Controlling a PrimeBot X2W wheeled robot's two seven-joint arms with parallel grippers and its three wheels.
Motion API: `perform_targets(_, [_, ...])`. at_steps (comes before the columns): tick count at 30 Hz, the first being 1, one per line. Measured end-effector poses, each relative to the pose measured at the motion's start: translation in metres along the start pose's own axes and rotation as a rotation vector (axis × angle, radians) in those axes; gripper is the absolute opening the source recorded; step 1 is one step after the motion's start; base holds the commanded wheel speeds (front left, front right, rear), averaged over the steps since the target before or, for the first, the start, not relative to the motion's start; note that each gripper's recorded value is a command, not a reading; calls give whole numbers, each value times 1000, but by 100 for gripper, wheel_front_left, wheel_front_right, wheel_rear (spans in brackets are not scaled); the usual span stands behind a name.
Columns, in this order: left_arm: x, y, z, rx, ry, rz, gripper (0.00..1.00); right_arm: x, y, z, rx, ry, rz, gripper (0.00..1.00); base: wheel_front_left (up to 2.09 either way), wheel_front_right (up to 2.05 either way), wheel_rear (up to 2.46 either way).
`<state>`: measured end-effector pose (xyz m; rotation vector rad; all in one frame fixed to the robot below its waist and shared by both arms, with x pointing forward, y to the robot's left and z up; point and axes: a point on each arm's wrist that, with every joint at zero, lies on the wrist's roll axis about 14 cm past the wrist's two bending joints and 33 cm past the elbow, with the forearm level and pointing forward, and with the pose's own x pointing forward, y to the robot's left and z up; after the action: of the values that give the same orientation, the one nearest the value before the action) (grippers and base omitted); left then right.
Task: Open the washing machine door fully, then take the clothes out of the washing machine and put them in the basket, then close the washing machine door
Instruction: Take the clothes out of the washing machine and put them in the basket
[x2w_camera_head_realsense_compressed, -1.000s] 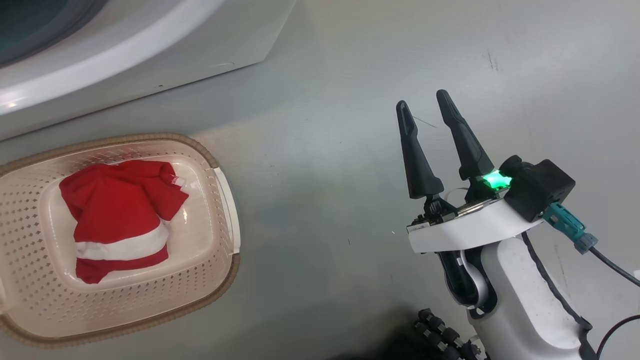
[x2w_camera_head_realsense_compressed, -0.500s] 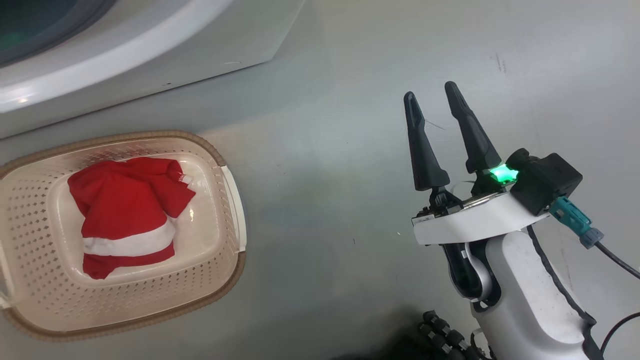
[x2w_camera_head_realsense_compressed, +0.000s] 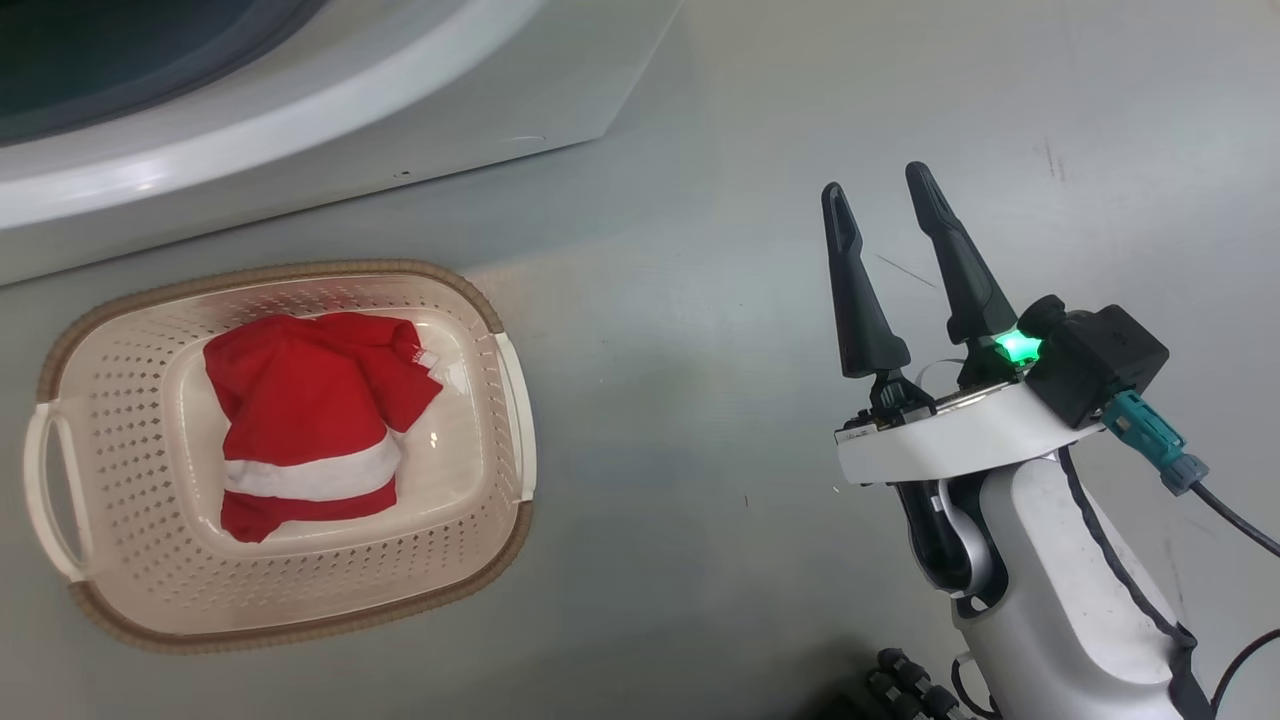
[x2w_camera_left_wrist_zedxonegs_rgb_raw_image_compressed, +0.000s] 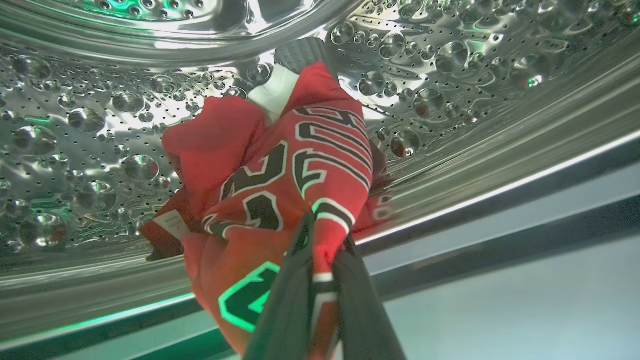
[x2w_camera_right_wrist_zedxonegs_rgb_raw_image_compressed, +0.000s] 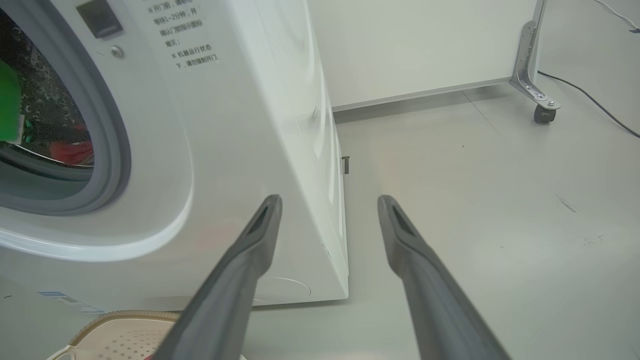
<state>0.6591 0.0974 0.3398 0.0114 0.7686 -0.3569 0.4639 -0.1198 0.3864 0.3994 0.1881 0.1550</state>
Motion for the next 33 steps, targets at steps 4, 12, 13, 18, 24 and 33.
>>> perform_targets(4, [-8, 0, 1, -8, -49, 1, 0, 2, 4, 3, -6, -9, 14, 100, 0, 0, 0])
perform_targets(12, [-27, -10, -2, -53, -158, -15, 0, 4, 15, 9, -22, -24, 45, 100, 0, 0, 0])
perform_targets(13, [-30, -11, -2, -60, -174, -16, 0, 4, 16, 10, -23, -26, 49, 100, 0, 0, 0])
perform_targets(18, [-46, -16, -2, -110, -257, -15, 0, 5, 24, 16, -38, -42, 68, 100, 0, 0, 0])
perform_targets(24, [-68, -23, -5, -161, -355, -4, 0, 0, 33, 18, -47, -44, 90, 100, 0, 0, 0])
perform_targets(33, [-106, -25, -20, -246, -483, 54, 0, -14, 46, 25, -52, -52, 114, 100, 0, 0, 0])
